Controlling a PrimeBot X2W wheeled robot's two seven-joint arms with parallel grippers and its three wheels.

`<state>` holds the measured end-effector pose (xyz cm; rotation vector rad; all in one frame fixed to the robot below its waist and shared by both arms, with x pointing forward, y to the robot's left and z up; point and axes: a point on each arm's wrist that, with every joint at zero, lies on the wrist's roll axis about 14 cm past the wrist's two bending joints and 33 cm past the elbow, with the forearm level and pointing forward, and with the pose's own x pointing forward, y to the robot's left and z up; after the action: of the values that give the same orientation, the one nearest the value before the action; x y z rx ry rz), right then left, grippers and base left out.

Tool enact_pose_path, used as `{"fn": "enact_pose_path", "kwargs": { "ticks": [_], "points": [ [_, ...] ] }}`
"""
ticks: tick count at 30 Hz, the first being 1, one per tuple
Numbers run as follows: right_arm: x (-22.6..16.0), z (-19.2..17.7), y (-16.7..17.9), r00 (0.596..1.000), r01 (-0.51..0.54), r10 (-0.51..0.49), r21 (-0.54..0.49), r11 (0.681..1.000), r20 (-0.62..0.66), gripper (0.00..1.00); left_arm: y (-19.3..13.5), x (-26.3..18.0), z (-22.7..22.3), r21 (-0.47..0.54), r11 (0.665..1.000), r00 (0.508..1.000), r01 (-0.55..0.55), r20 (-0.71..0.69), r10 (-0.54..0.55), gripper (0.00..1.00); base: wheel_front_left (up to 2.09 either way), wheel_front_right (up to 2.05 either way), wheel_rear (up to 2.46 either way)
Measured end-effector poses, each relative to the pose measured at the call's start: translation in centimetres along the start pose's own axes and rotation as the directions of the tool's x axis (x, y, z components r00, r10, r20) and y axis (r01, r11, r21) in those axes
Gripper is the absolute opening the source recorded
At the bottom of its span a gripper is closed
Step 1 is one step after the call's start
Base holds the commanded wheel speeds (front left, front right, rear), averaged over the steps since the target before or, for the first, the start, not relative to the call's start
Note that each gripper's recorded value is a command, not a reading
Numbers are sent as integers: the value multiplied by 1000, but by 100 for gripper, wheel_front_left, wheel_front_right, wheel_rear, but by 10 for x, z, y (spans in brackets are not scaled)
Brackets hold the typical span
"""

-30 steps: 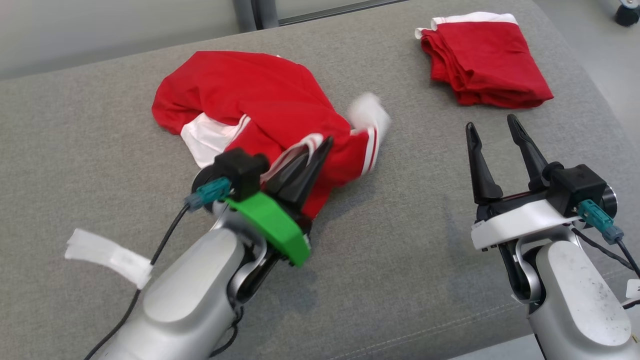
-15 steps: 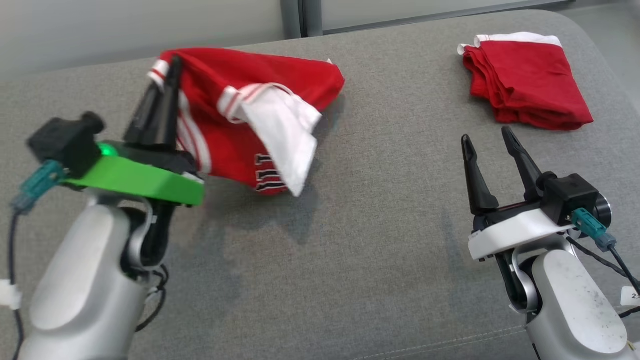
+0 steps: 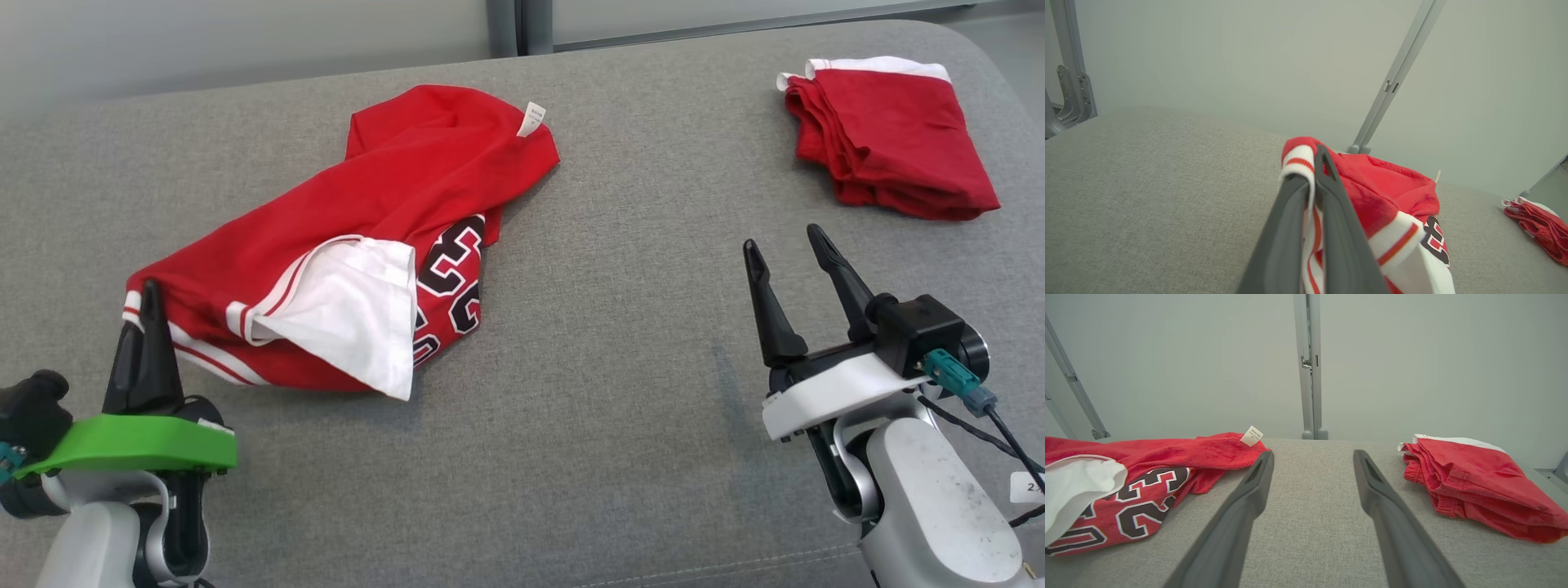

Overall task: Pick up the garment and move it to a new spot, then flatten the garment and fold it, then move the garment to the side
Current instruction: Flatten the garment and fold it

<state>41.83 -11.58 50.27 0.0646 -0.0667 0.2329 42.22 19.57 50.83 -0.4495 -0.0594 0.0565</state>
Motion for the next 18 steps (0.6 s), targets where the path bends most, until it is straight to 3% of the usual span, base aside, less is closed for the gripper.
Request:
{"fn": "enact_pose_path", "kwargs": {
  "ticks": [5, 11, 12, 13, 14, 15, 18],
  "points": [
    [8, -6, 3, 999, -40, 40, -29, 999, -17, 100, 35, -12, 4, -2, 994, 994, -112, 12, 112, 0, 0, 0, 0],
    [27, 0, 16, 995, -102, 102, -37, 994, 4, 100, 61, -45, -29, -9, 976, 973, -217, -88, 216, 0, 0, 0, 0],
    [29, -1, 19, 994, -110, 110, -35, 993, 4, 100, 63, -50, -34, -12, 973, 968, -230, -104, 228, 17, 0, 0, 0],
    [30, -2, 23, 993, -120, 120, -30, 992, 0, 100, 65, -54, -38, -17, 969, 963, -245, -116, 241, 48, 0, 0, 0],
    [30, -4, 28, 991, -134, 134, -25, 991, -5, 100, 67, -56, -40, -22, 966, 960, -256, -120, 252, 88, 0, 0, 0],
    [30, -6, 32, 989, -145, 145, -20, 989, -10, 100, 70, -57, -39, -25, 964, 958, -266, -116, 262, 100, 0, 0, 0],
    [31, -9, 38, 987, -159, 159, -6, 987, -16, 100, 76, -58, -34, -27, 958, 954, -285, -102, 281, 100, 0, 0, 0]
  ]
}}
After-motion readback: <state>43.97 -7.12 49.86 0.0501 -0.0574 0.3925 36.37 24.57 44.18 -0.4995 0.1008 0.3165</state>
